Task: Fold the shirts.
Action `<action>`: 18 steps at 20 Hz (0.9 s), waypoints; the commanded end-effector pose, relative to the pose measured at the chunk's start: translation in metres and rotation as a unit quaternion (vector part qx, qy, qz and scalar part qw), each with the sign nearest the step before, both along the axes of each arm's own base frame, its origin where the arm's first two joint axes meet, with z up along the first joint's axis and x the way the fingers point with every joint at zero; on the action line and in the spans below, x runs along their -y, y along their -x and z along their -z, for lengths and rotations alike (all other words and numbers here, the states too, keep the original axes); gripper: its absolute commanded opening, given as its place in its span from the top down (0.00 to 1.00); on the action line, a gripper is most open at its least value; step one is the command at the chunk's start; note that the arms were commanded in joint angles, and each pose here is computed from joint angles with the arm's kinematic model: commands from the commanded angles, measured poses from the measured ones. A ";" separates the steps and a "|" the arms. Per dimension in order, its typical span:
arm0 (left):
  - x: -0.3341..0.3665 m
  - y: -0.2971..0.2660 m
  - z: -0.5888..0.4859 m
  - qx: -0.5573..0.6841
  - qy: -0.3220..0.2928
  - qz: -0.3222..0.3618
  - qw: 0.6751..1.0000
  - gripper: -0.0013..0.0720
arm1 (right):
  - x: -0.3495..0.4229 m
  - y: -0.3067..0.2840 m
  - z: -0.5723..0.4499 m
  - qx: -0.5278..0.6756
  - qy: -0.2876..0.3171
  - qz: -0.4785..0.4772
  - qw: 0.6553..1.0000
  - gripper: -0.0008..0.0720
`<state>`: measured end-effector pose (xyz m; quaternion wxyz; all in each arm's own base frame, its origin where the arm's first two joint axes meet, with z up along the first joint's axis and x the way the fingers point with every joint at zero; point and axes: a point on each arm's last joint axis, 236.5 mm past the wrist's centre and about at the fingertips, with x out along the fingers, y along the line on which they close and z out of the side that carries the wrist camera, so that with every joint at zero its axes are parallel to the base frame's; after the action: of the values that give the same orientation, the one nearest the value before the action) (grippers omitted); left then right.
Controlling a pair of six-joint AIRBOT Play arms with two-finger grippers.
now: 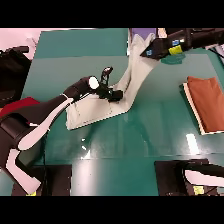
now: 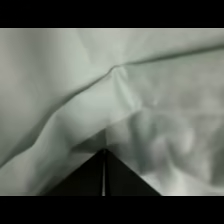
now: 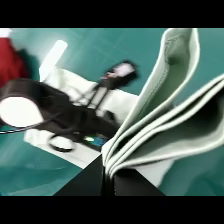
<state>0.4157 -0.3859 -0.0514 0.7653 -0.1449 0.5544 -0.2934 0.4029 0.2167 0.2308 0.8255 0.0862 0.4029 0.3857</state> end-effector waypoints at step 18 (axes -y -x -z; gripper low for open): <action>-0.324 -0.025 -0.314 0.285 -0.126 -0.196 0.930 0.94 | -0.234 0.057 0.098 -0.004 -0.024 -0.178 0.984 0.46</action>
<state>0.4531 -0.0722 0.2497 0.9409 -0.0754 0.3142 -0.1015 0.3324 0.4704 0.1654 0.7323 0.0789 0.3754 0.5627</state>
